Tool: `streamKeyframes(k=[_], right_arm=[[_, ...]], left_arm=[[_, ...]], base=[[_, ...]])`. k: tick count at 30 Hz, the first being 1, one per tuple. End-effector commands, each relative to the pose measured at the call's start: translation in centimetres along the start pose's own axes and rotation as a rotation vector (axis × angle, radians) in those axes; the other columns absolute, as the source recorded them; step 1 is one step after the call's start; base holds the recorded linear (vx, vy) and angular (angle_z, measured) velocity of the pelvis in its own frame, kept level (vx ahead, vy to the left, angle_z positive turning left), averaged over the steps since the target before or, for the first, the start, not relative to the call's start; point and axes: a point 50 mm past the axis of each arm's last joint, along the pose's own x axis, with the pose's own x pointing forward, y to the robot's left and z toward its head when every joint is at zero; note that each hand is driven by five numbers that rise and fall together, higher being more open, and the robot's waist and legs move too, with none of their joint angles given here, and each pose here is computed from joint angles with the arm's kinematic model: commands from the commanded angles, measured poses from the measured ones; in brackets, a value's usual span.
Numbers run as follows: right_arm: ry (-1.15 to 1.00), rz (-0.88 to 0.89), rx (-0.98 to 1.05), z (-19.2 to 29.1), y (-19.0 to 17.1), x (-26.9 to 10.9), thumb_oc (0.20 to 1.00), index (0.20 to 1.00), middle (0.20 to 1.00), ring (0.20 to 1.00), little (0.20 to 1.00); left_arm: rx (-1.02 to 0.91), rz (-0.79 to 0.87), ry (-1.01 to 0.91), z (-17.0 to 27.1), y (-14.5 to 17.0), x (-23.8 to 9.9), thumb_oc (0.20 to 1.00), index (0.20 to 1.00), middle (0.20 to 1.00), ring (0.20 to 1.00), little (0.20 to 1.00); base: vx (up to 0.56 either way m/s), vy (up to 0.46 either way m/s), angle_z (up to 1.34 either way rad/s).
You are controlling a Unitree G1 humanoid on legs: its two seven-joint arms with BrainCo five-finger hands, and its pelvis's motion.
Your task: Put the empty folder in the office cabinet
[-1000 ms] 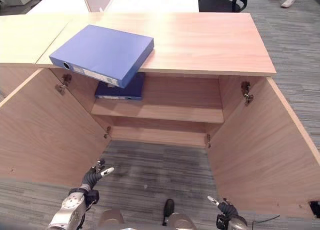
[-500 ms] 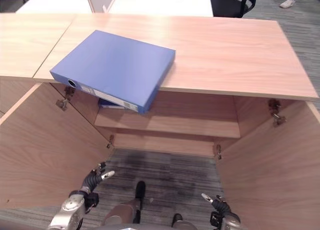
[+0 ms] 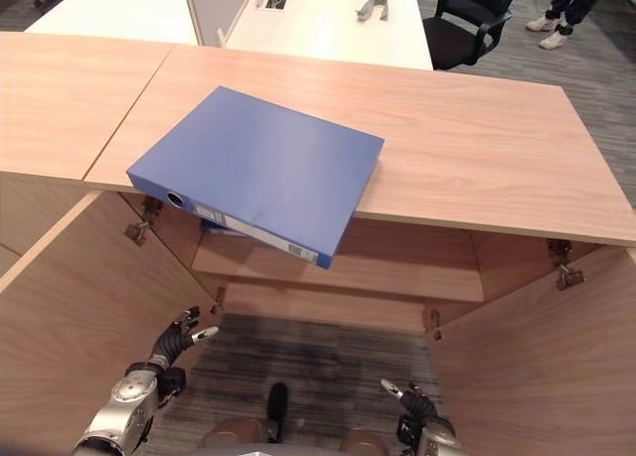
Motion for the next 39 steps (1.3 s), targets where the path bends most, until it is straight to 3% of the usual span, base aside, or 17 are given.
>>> streamKeyframes(k=[1,8,19,39], right_arm=[[-0.042,0.013,-0.028,1.2,-0.3,0.1,1.0,1.0,1.0,1.0,1.0],[-0.051,0.016,-0.042,1.1,-0.5,-0.1,1.0,1.0,1.0,1.0,1.0],[-0.083,-0.08,-0.082,2.8,-4.2,-0.4,1.0,1.0,1.0,1.0,1.0],[-0.016,-0.05,-0.003,0.5,-2.9,-0.4,1.0,1.0,1.0,1.0,1.0]], left_arm=[[-0.019,0.037,-0.094,1.7,0.8,0.0,1.0,1.0,1.0,1.0,1.0],[-0.03,0.026,-0.092,1.6,0.2,0.1,1.0,1.0,1.0,1.0,1.0],[-0.064,-0.051,-0.088,1.4,-2.1,0.2,1.0,1.0,1.0,1.0,1.0],[-0.058,-0.056,-0.069,0.9,-2.1,-0.1,1.0,1.0,1.0,1.0,1.0]], base=[[0.0,0.0,0.0],[-0.04,-0.136,-0.03],[-0.16,-0.191,0.27],[-0.01,0.047,0.09]])
